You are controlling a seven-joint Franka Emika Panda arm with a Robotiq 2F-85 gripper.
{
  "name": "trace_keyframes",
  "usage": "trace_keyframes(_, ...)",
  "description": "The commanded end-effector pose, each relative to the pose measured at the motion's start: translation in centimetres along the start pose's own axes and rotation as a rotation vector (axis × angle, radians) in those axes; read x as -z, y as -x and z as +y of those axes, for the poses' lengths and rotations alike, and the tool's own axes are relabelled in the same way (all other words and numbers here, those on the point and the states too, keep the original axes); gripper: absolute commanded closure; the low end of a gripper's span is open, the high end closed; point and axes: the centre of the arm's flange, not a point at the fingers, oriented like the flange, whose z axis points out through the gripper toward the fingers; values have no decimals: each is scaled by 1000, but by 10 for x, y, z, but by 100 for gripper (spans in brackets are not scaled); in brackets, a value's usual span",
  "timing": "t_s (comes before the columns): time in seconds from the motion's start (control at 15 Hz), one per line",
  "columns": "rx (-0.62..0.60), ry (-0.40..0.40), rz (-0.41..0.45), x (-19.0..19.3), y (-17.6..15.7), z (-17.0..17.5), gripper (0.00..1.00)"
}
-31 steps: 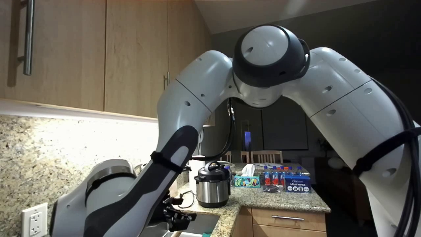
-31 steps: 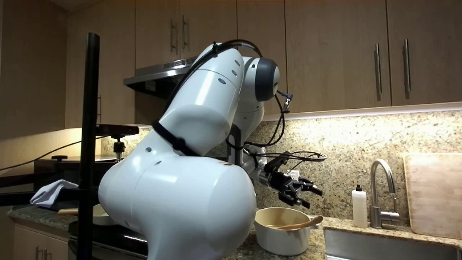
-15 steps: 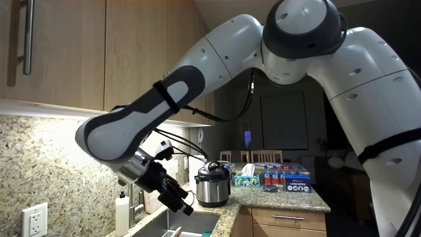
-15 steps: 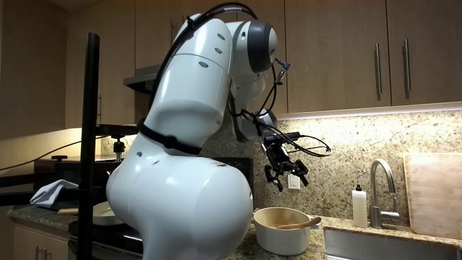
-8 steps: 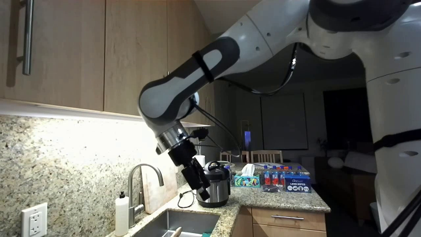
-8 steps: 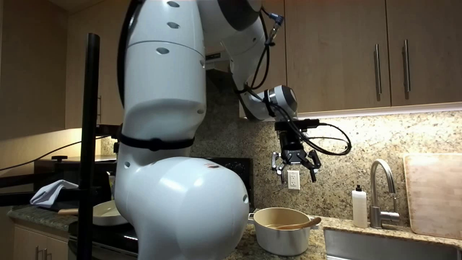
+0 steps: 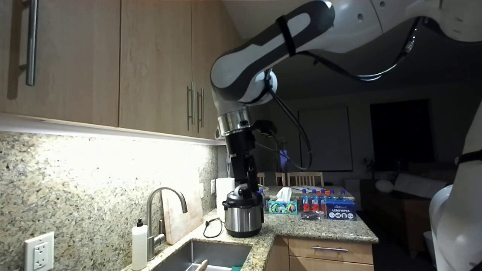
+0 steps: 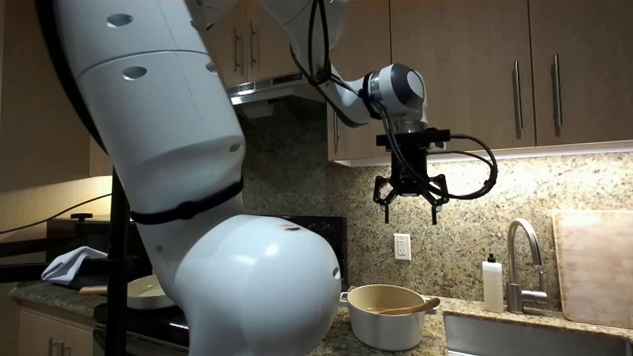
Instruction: Use the wooden spoon to stir the contents in the white pot
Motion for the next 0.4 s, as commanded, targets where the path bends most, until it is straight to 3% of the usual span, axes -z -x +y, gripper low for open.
trace_keyframes(0.0,-17,-9,27,1,7,4,0)
trace_keyframes(0.33,-30,-14,52,1,17,5,0)
